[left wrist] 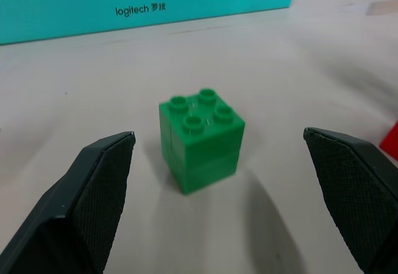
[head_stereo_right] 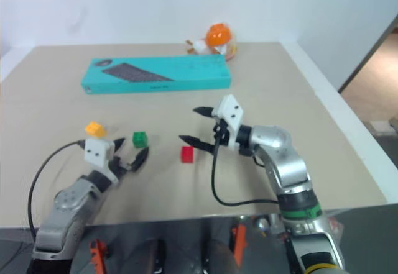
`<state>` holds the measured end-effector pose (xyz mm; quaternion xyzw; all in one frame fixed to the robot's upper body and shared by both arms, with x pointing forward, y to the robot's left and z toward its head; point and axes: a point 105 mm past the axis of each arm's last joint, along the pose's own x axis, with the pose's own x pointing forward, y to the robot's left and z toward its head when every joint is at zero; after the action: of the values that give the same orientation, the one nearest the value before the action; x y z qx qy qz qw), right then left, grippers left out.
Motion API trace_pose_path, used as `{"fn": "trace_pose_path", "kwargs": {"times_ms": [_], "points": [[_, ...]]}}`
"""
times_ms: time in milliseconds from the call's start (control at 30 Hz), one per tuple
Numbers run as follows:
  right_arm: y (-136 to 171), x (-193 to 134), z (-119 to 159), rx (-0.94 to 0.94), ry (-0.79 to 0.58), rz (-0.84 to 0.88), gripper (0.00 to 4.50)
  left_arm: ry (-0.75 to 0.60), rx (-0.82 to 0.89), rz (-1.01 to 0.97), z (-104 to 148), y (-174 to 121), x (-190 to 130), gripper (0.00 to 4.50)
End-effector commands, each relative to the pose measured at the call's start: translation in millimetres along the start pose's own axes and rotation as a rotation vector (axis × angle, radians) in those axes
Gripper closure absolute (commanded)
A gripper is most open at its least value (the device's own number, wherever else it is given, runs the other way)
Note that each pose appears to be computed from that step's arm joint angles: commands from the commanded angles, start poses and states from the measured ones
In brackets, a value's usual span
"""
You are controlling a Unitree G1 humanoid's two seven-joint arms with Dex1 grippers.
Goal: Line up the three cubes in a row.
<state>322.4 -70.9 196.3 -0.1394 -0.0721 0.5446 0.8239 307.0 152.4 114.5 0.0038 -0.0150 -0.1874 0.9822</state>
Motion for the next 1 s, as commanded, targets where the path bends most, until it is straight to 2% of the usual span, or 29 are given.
{"fn": "trace_pose_path", "kwargs": {"times_ms": [33, 533, 567, 833, 1000], "points": [[8.5, -1.9, 12.8, -0.027, -0.032, 0.040, 0.03, -0.018, 0.017, 0.007, 5.2, -1.5, 3.7, 0.00], [8.6, 0.6, 9.4, -0.060, -0.009, 0.046, 0.03, 0.013, 0.024, 0.028, -4.0, -0.9, 18.3, 0.00], [8.1, 0.4, 9.3, -0.062, -0.008, 0.044, 0.00, 0.012, 0.027, 0.026, -3.9, -1.1, 19.4, 0.54], [6.2, -0.8, 7.8, -0.072, -0.001, 0.033, 0.00, 0.015, 0.036, 0.011, -4.9, 0.1, 26.0, 3.21], [7.3, -1.4, 6.5, -0.072, 0.001, 0.032, 0.00, 0.017, 0.053, 0.018, -4.4, 6.6, 25.4, 3.22]]}}
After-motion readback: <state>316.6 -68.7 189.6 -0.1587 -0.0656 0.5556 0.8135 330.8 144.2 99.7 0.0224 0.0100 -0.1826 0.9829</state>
